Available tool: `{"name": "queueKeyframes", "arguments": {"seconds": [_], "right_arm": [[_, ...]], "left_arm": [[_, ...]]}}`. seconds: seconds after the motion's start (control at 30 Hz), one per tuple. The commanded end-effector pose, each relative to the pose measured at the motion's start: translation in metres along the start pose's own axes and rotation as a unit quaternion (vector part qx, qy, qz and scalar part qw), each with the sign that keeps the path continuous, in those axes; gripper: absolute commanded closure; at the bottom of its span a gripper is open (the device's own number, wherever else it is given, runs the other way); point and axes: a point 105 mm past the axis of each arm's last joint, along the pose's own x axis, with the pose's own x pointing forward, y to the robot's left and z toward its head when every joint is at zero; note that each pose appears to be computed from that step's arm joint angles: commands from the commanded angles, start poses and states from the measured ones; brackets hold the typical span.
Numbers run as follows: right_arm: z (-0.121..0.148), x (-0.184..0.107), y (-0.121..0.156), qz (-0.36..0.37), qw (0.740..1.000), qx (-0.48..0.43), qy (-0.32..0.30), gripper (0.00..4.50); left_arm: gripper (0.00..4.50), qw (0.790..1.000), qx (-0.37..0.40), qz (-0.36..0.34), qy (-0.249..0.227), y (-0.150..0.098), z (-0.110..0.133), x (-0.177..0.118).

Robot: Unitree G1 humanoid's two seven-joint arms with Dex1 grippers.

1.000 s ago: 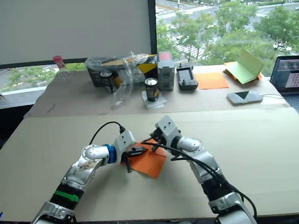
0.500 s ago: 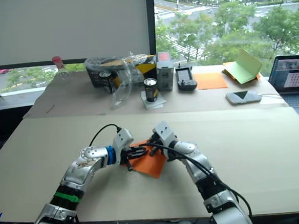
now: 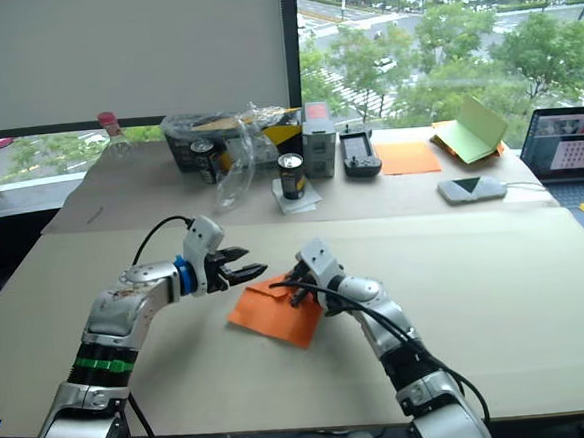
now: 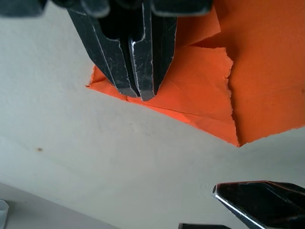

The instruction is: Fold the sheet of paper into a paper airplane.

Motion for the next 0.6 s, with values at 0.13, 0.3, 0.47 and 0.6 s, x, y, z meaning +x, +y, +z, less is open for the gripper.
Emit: {"name": "queueKeyframes", "arguments": {"seconds": [0.13,0.3,0.47,0.6], "right_arm": [[-0.016,0.001,0.008,0.01,1.0,0.013,0.025,4.5],[-0.015,-0.001,0.007,0.006,1.0,0.014,0.022,4.5],[-0.002,0.0,0.006,0.005,1.0,0.002,-0.001,4.5],[0.011,0.004,0.007,0.007,1.0,-0.013,-0.019,4.5]], "left_arm": [[3.38,0.999,0.025,0.03,0.014,-0.005,-0.015,0.011],[4.48,0.998,0.01,0.051,0.018,-0.012,-0.029,0.017],[4.48,0.997,0.011,0.064,0.049,-0.011,-0.054,0.015],[4.48,0.996,0.008,0.065,0.053,-0.014,-0.061,0.014]]}}
